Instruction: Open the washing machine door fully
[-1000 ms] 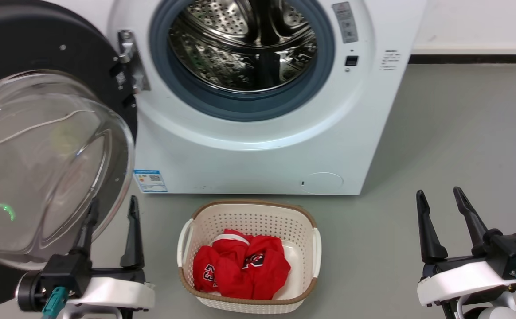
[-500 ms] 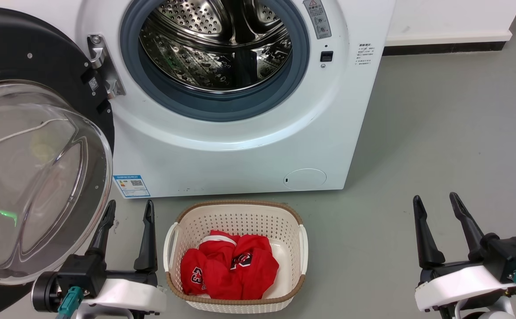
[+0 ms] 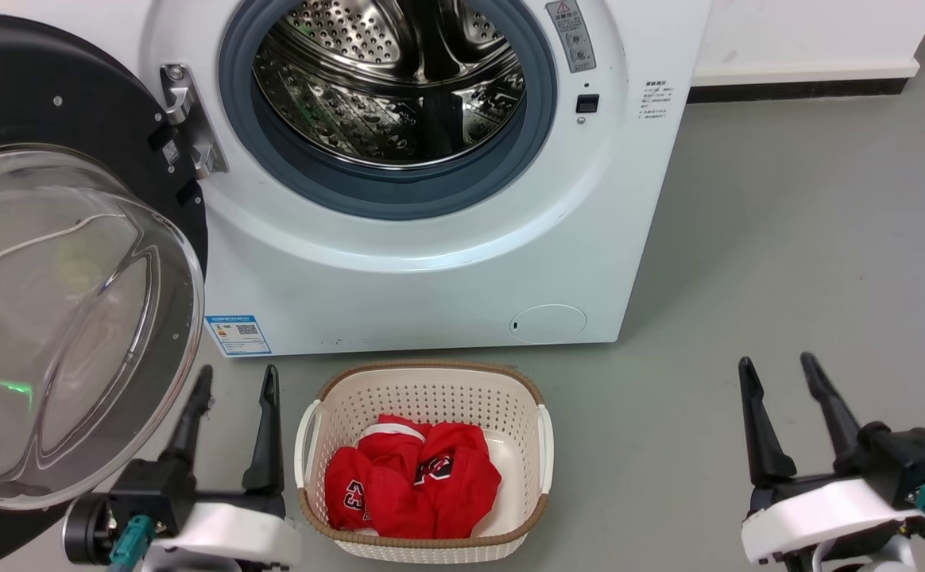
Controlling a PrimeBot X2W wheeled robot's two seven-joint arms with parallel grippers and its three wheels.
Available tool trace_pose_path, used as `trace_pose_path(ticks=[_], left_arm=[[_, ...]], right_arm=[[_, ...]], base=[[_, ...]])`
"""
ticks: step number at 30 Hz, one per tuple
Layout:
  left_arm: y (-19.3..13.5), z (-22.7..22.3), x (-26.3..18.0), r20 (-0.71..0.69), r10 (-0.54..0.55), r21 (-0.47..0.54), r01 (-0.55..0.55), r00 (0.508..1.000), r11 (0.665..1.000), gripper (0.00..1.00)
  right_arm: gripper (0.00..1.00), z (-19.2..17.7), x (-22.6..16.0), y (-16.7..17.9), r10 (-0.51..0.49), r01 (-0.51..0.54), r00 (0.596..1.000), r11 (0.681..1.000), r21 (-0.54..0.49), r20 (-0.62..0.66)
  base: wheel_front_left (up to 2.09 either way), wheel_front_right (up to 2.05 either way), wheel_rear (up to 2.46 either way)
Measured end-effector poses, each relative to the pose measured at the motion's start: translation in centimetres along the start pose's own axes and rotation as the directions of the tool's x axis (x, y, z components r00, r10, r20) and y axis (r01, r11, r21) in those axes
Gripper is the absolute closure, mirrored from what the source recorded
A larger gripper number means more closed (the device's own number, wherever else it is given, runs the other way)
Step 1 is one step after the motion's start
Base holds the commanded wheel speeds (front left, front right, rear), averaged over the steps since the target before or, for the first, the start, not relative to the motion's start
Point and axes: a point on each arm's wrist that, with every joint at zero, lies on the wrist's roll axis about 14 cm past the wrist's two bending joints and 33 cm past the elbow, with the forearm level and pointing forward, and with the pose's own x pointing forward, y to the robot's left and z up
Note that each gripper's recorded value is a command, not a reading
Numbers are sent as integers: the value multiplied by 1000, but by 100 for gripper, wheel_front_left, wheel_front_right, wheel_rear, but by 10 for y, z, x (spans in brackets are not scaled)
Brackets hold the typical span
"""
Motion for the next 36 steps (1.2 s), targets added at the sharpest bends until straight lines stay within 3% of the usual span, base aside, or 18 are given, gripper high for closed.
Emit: trace_pose_path(ticks=[6, 17, 36], left_arm=[[2, -29, -14, -102, 13, -20, -15, 995, 1000, 100], [13, -37, -16, -147, 72, -217, -103, 987, 971, 100], [22, -43, -14, -194, 116, -497, -200, 974, 844, 100]], right_arm=[[100, -26, -12, -3, -14, 16, 996, 1000, 25, -83], [100, -32, -13, -8, -45, 69, 993, 970, 234, -106], [100, -34, -6, -16, -76, 128, 990, 846, 517, -120]], base=[[0, 0, 0], [0, 0, 0], [0, 0, 0]])
